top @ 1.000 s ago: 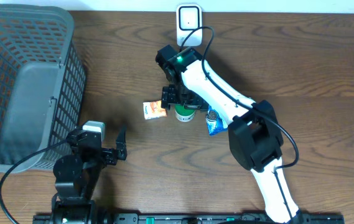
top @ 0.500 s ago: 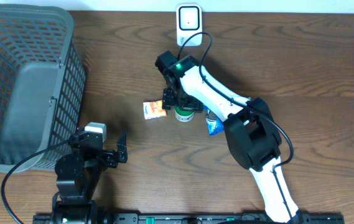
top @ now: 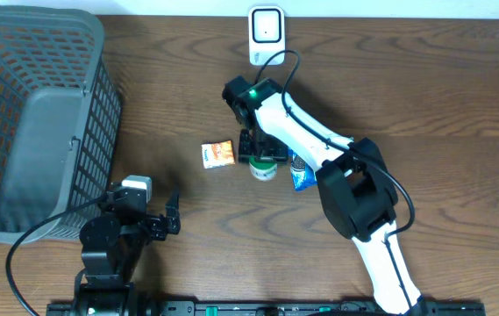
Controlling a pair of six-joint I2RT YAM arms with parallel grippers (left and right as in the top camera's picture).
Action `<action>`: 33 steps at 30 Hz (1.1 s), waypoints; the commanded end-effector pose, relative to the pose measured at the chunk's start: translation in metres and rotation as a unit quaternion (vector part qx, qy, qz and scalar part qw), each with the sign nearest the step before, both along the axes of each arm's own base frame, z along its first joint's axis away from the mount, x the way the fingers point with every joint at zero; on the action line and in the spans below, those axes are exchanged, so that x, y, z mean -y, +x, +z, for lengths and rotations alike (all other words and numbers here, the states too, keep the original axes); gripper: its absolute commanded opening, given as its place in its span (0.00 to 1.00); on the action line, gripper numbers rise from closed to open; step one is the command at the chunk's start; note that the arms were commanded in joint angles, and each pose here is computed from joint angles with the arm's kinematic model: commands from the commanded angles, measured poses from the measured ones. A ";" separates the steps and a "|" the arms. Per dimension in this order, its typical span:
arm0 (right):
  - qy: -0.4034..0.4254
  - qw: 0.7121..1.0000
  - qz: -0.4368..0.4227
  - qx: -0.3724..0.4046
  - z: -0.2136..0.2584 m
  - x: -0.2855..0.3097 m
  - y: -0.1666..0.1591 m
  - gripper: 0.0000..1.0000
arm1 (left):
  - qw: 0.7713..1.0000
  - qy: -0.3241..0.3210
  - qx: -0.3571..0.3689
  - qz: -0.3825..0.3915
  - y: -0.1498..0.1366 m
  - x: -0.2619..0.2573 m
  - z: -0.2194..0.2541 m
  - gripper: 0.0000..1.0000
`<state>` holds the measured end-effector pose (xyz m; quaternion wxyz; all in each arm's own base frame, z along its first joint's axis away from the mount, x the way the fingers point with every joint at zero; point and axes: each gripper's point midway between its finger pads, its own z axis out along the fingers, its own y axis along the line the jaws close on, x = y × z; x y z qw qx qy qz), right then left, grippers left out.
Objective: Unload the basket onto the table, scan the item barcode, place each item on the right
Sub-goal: 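Grasp the green-capped jar with the right gripper and lift it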
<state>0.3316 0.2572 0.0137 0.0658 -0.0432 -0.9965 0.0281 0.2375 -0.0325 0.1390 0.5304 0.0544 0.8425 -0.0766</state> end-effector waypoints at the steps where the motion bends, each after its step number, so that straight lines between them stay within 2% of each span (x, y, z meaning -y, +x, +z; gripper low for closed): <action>1: 0.038 0.998 0.035 -0.030 0.020 -0.004 0.003 0.49 | 1.000 -0.003 -0.011 -0.006 -0.003 0.002 -0.006 0.98; 8: 0.066 0.995 0.024 -0.072 0.088 0.012 -0.002 0.57 | 1.000 -0.003 -0.015 -0.006 -0.004 0.002 -0.007 0.98; 10: 0.121 0.989 0.043 -0.079 0.099 0.001 -0.002 0.60 | 1.000 -0.003 -0.022 -0.005 -0.005 0.002 -0.011 0.98; 14: 0.218 0.968 0.044 -0.115 0.114 -0.019 -0.010 0.59 | 0.999 -0.003 -0.043 -0.005 -0.010 0.002 -0.019 0.98; 20: 0.226 0.966 0.045 -0.116 0.114 -0.018 -0.008 0.58 | 0.997 -0.003 -0.077 -0.005 -0.019 0.002 -0.033 0.98; 28: 0.241 0.959 0.109 -0.104 0.115 -0.020 -0.009 0.58 | 0.992 -0.003 -0.124 -0.005 -0.033 0.002 -0.051 0.98; 33: 0.229 0.961 0.144 -0.061 0.121 -0.009 0.008 0.57 | 0.990 -0.003 -0.138 -0.005 -0.037 0.002 -0.057 0.98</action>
